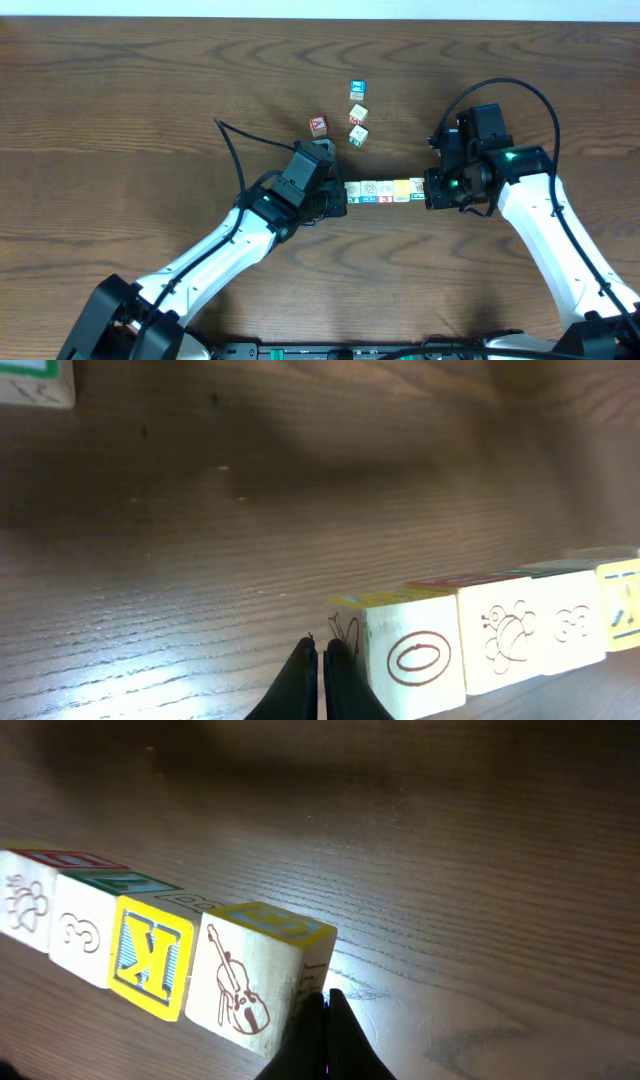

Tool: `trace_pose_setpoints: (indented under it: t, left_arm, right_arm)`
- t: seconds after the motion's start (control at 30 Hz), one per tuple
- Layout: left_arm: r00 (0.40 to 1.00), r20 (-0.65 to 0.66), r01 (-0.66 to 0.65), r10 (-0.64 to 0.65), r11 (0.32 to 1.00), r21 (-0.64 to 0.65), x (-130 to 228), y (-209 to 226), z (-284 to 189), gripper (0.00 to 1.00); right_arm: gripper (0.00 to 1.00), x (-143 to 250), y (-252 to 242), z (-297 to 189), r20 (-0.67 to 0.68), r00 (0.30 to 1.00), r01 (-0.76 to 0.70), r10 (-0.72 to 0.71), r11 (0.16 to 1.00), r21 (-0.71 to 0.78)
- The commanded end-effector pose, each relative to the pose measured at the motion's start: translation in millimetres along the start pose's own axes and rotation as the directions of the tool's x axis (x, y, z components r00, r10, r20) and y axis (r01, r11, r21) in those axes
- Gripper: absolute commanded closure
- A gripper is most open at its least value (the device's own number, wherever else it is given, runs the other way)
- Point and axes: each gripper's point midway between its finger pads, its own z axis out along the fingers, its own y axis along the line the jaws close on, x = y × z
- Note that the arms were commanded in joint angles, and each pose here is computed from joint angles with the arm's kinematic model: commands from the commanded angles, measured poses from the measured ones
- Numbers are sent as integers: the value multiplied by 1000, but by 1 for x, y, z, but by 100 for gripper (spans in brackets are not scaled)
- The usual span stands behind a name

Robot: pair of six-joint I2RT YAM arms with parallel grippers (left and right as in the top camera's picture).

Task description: Lift 5 blocks

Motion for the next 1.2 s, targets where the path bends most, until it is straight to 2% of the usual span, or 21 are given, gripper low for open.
trace_pose_setpoints:
  t: [0.0, 1.17]
  left_arm:
    - [994, -57, -74, 89, 972, 221, 6, -69, -7, 93]
    - [993, -74, -78, 95, 974, 213, 13, -68, -2, 93]
  right_arm:
    - [99, 5, 65, -4, -20, 997, 73, -81, 961, -265]
    - [99, 12, 59, 14, -77, 995, 47, -68, 966, -256]
